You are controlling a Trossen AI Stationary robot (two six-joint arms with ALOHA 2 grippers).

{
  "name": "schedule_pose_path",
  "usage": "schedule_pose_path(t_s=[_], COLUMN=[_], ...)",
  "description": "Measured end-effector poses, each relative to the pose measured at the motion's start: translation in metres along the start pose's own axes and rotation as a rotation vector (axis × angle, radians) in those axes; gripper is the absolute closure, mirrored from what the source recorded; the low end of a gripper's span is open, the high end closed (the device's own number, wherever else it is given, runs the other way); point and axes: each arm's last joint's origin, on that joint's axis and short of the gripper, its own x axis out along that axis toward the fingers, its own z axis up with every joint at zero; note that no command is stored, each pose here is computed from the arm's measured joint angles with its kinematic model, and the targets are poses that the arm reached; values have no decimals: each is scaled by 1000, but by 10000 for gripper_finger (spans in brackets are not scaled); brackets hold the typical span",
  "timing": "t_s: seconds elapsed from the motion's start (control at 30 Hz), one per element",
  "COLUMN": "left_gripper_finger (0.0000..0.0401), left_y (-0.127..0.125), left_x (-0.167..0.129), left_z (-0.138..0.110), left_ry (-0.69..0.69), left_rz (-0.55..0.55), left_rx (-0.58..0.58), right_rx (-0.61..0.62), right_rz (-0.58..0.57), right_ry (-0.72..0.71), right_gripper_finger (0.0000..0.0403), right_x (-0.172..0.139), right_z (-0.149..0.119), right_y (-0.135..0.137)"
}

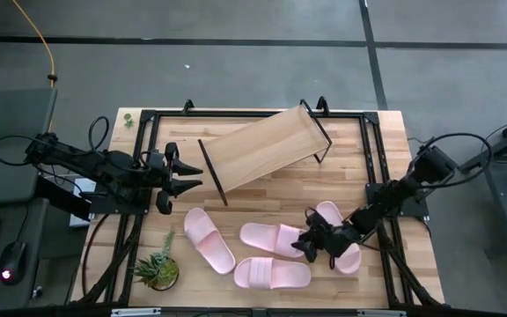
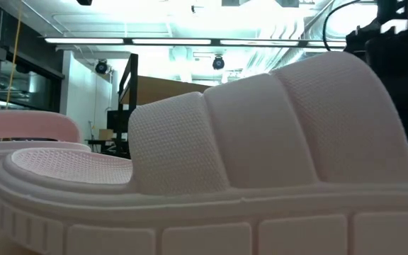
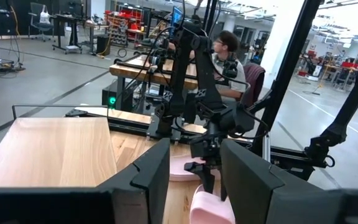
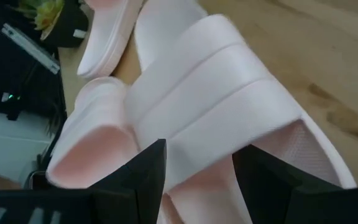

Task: Pick and place slides into the shelf
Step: Put the pink slide on the shelf

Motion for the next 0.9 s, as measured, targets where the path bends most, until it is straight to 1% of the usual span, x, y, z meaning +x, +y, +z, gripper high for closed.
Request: schedule_pose_path(t_s=[0.4, 0.5, 0.57, 0.63, 0.83, 0.9], left_gripper_finger=[272, 272, 272, 272, 272, 272], left_y=[0, 0, 0, 0, 0, 0], left_x=[0, 0, 0, 0, 0, 0], left_z=[0, 0, 0, 0, 0, 0], left_ry=[0, 0, 0, 0, 0, 0], left_rz=[0, 0, 0, 0, -1, 0], left_rx=[0, 0, 0, 0, 0, 0], right_rx=[-30, -30, -32, -42, -88, -95], right_rz=[-20, -21, -23, -25, -31, -30], right_ry=[-28, -29, -32, -37, -52, -53], right_gripper_finger=[226, 237, 256, 283, 382, 396], right_x=[4, 4, 4, 4, 4, 4], right_z=[9, 9, 9, 9, 10, 10], right_y=[-3, -3, -3, -3, -3, -3])
